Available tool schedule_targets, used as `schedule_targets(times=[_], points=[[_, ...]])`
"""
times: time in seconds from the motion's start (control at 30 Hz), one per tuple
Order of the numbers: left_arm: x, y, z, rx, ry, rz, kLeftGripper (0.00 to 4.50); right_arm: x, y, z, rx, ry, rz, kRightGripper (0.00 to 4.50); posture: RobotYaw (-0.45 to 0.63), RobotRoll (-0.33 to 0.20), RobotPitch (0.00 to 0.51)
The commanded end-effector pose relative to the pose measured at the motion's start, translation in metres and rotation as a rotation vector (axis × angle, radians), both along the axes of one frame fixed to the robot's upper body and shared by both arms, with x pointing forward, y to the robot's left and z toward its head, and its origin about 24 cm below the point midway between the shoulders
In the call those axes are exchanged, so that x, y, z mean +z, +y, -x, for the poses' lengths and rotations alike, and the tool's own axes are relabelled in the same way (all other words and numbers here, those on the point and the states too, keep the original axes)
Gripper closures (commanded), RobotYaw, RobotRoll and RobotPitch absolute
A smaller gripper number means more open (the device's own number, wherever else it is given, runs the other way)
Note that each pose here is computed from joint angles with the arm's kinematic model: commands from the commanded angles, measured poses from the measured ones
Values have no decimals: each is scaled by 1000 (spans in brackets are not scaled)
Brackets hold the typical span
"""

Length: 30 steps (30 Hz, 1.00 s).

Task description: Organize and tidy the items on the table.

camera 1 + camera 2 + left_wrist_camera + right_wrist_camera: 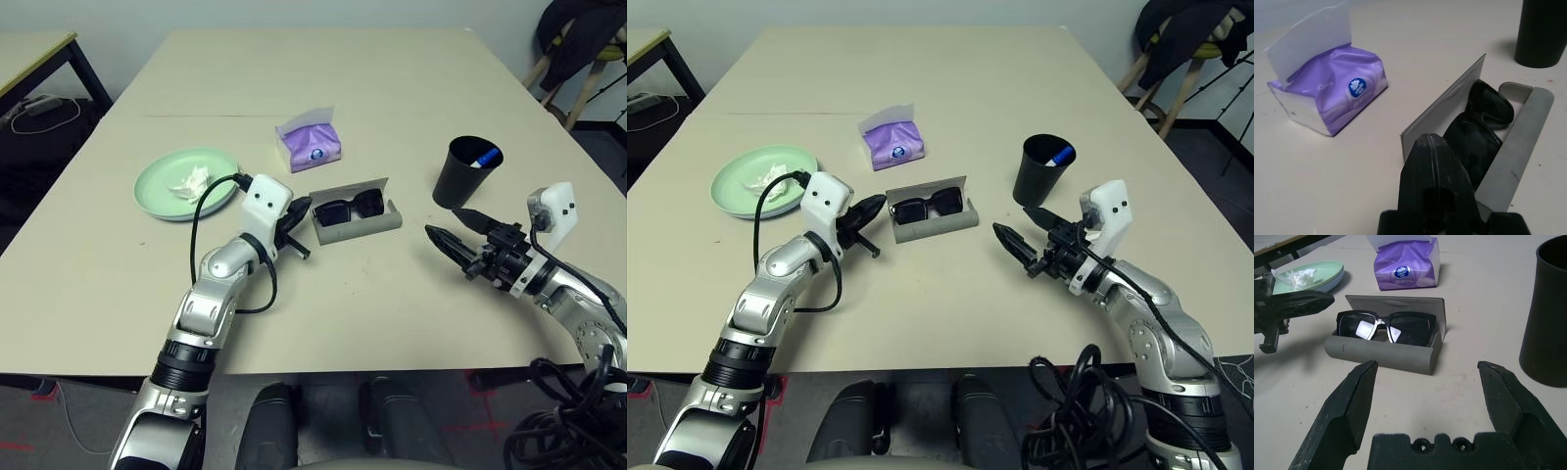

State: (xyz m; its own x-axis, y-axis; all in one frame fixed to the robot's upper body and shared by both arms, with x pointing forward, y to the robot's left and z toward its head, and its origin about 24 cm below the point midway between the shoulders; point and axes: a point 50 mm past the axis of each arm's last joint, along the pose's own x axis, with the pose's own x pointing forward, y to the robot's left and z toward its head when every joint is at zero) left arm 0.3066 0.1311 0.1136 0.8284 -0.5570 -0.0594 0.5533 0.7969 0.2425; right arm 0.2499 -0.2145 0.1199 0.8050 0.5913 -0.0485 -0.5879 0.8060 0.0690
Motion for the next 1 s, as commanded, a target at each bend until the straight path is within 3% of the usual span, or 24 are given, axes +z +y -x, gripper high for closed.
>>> schedule_targets(times=[0.03, 0.43, 1.0], points=[[-2, -3, -2, -18, 21, -14, 4450, -4, 2, 3, 22, -29, 59, 0, -72, 0, 85], [-5, 1, 0, -8, 63, -22, 4450, -18, 10, 5, 92, -70, 145, 0, -63, 0, 96], [-19, -1, 0, 24, 84, -67, 4450, -15, 10, 4, 103, -74, 148, 0, -68, 0, 118]])
